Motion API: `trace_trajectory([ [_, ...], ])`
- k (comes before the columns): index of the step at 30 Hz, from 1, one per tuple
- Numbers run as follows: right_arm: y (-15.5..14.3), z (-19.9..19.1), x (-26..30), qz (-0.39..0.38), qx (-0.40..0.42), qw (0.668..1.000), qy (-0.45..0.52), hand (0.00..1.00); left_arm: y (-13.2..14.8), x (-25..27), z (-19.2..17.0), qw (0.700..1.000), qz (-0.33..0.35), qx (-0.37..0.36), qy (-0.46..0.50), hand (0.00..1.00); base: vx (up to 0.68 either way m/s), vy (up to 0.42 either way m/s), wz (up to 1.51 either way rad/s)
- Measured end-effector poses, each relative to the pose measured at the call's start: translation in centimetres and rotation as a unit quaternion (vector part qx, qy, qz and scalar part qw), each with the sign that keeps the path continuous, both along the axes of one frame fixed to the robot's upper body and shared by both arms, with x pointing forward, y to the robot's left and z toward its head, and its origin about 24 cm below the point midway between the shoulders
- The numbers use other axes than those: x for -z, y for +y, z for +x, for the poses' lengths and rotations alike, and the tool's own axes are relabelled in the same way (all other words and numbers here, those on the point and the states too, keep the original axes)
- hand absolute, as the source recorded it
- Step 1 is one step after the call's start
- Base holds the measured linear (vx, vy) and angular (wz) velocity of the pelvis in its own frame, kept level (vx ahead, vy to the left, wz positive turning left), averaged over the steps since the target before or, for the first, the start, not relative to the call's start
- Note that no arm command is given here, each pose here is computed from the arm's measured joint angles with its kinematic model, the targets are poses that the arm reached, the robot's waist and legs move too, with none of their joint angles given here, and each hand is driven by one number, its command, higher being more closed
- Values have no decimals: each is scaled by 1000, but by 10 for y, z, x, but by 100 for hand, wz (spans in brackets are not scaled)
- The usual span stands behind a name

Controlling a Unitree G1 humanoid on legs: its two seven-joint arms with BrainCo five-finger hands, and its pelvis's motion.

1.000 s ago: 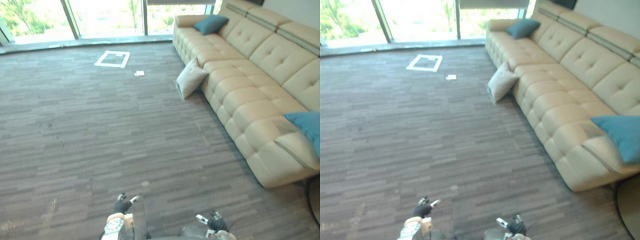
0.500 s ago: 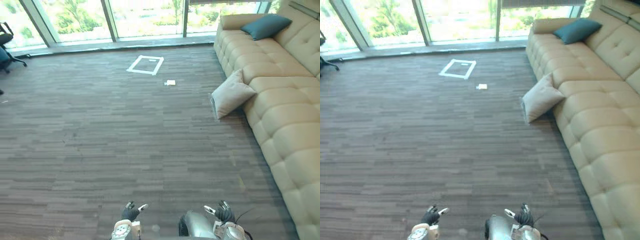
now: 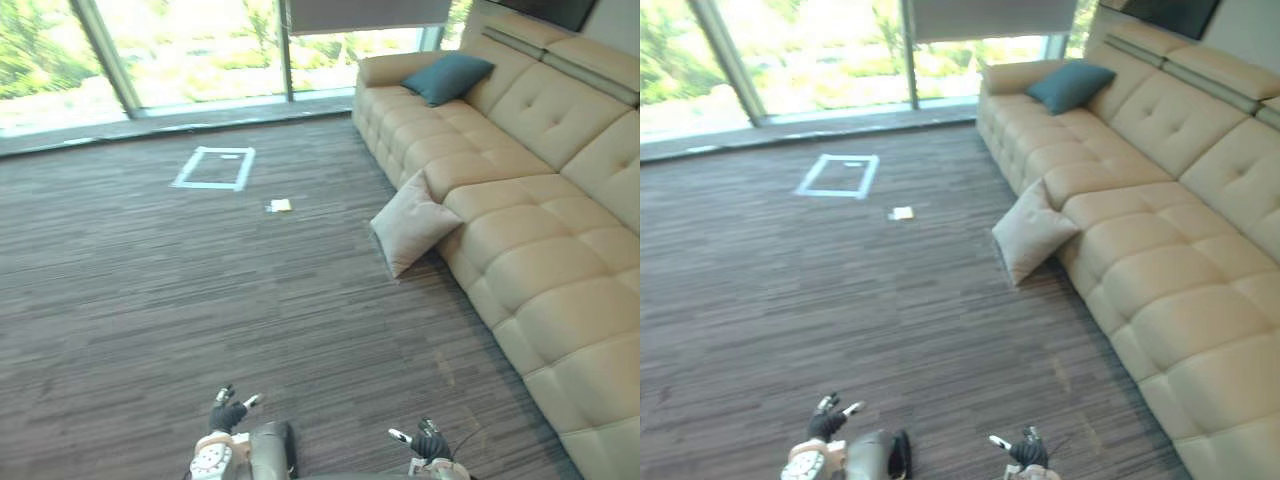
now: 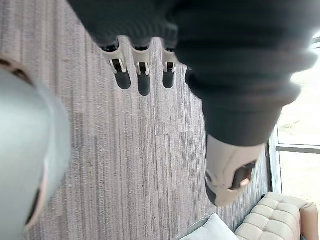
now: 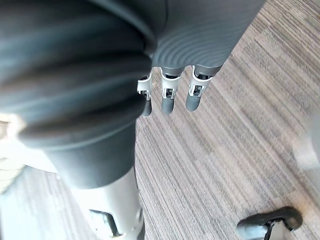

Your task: Pick up cushions and gather them together orderly.

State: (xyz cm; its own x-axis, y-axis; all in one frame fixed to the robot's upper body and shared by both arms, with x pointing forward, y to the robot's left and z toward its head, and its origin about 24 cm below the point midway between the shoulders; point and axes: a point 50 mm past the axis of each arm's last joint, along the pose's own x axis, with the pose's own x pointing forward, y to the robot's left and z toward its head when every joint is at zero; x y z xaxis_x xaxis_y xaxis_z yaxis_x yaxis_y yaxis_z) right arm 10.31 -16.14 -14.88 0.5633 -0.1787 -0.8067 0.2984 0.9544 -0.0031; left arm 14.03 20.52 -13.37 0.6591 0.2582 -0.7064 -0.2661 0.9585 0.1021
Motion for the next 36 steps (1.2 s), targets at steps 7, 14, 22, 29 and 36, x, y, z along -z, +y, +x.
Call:
trace_trajectory([
  [7,-21,13,-9,-36,-7,999,-36,0,-40,8,0,999,-40,30,21,0,594,122,-4],
  [14,-26,21,-12,-44,-22,998,-43,0,-55,11,-4,997,-60,37,28,0,650,-160,59],
  [22,-28,22,-8,-41,-19,999,-25,0,-39,5,-2,999,-48,-2,3,0,539,-85,-84],
  [29,-25,5,-3,-34,3,999,-2,0,-41,0,8,998,-48,19,-19,0,534,189,-85],
  [36,-7,-2,0,-17,-9,1000,6,0,-25,5,4,999,-28,24,9,0,549,293,-81],
])
